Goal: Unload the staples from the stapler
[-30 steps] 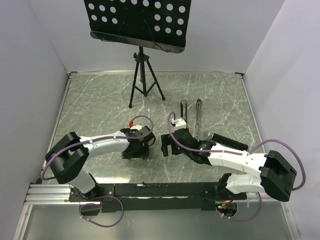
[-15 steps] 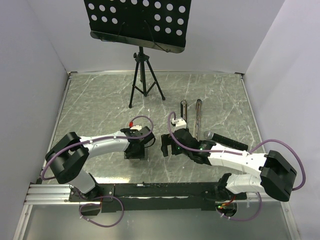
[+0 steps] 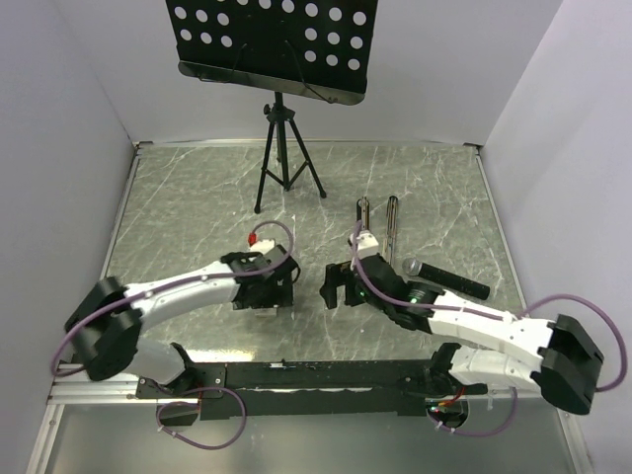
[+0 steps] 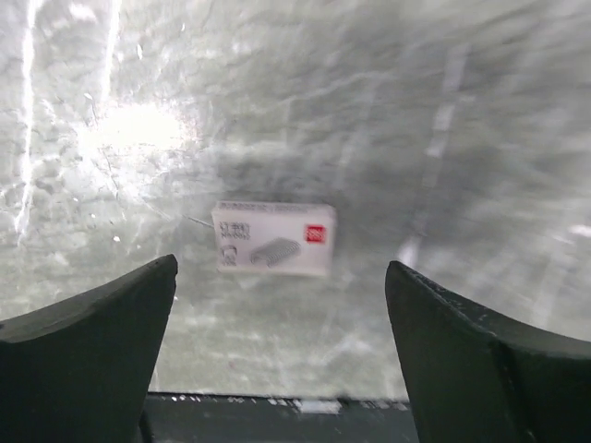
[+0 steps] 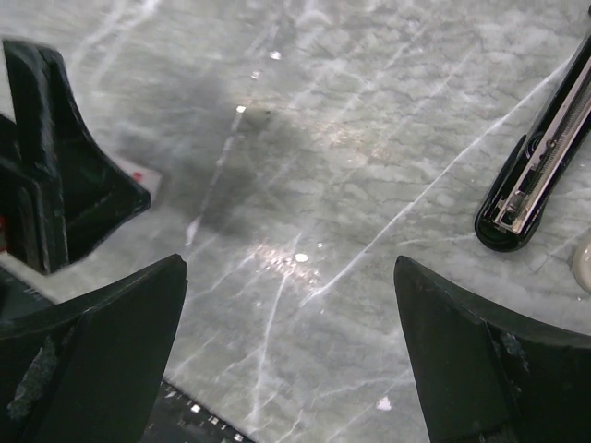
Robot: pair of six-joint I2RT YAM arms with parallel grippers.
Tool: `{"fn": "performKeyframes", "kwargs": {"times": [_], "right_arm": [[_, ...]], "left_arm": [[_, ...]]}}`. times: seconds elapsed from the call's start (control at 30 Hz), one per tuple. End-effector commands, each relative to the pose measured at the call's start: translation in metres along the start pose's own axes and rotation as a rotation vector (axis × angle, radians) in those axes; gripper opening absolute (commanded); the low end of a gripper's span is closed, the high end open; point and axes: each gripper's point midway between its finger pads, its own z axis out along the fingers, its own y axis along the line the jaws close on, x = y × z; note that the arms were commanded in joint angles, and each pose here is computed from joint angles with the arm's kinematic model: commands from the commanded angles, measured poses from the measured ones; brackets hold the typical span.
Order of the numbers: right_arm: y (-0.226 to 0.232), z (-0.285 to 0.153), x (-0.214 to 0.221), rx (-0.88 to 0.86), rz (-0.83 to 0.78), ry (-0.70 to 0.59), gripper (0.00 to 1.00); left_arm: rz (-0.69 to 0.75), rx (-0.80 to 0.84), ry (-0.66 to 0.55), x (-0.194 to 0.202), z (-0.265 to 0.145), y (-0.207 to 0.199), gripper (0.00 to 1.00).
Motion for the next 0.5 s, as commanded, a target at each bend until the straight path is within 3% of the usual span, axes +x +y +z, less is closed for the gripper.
{"fn": "performKeyframes", "kwargs": {"times": [0.0,0.17,0.33,0.47], "right_arm": [[0.016,-0.025,-0.036,-0.081,0.034,-0.102,1.00],[0.025,-0.068,-0.067,-0.114,0.034,-0.142,1.00],[0.029,-0.110,-0.099,-0.150,0.044,-0.231,1.00],[0.030,-0.125,-0.108,-0.173,0.055,-0.273,1.00]], "left_arm": [[-0.050,0.194,-0.147,-0.040,-0.048,-0.029,0.99],[-0.101,0.513,-0.375,-0.088,-0.135,-0.055,0.97],[-0.175,0.837,-0.640,-0.115,-0.231,-0.045,0.97],[-0.165,0.953,-0.712,-0.112,-0.258,-0.039,0.97]]}}
